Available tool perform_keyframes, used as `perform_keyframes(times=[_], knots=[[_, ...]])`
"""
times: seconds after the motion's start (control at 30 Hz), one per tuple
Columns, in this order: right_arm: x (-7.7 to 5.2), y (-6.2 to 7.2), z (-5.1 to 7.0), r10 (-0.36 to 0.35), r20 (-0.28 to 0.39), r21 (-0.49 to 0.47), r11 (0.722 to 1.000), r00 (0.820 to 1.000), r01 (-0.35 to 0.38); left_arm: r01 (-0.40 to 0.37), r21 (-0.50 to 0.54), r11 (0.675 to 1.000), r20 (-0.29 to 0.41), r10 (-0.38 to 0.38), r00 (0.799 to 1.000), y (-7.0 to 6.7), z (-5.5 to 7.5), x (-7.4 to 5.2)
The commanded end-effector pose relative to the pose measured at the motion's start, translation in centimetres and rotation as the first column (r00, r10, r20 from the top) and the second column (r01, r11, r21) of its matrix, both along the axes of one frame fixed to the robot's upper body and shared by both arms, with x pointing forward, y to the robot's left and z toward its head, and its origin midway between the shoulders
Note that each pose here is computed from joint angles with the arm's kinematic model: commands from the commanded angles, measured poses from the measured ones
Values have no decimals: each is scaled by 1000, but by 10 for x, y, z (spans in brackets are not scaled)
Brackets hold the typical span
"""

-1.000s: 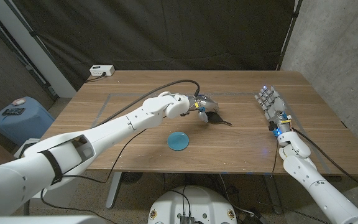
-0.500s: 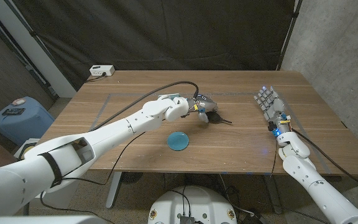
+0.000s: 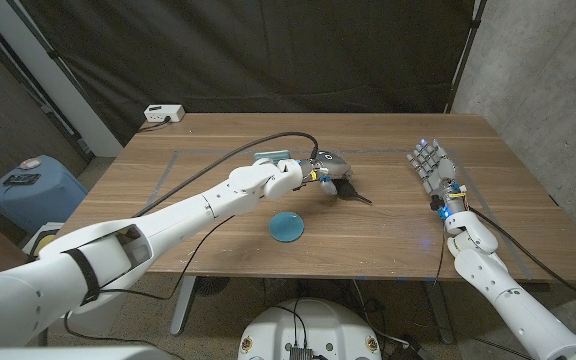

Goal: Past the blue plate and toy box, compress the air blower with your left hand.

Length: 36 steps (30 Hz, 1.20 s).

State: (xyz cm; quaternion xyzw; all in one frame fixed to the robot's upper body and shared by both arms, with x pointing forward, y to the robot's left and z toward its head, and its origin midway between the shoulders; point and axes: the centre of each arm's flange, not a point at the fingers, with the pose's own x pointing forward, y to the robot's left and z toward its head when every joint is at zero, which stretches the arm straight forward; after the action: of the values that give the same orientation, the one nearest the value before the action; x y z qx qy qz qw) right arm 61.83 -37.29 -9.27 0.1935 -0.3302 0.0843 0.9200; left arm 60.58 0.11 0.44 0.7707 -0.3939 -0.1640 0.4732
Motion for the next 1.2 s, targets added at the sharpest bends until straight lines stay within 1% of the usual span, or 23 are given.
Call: perform_keyframes(times=[0.03, 0.23, 0.33, 0.6, 1.2], knots=[[2, 3, 3, 8, -3, -13, 1000, 1000, -8, 20, -37, 999, 26, -20, 999, 4, 2, -3], [3, 5, 6, 13, -2, -23, 1000, 1000, -13, 16, -66, 998, 26, -14, 1000, 9, 5, -4], [3, 6, 9, 16, -2, -31, 999, 1000, -16, 6, -87, 996, 10, -5, 1000, 11, 7, -4], [4, 8, 15, 17, -2, -48, 999, 1000, -17, -4, -138, 990, 3, 5, 1000, 16, 11, -5], [5, 13, 20, 20, -14, -75, 997, 1000, -21, -21, -234, 972, -32, 14, 999, 21, 16, -2]])
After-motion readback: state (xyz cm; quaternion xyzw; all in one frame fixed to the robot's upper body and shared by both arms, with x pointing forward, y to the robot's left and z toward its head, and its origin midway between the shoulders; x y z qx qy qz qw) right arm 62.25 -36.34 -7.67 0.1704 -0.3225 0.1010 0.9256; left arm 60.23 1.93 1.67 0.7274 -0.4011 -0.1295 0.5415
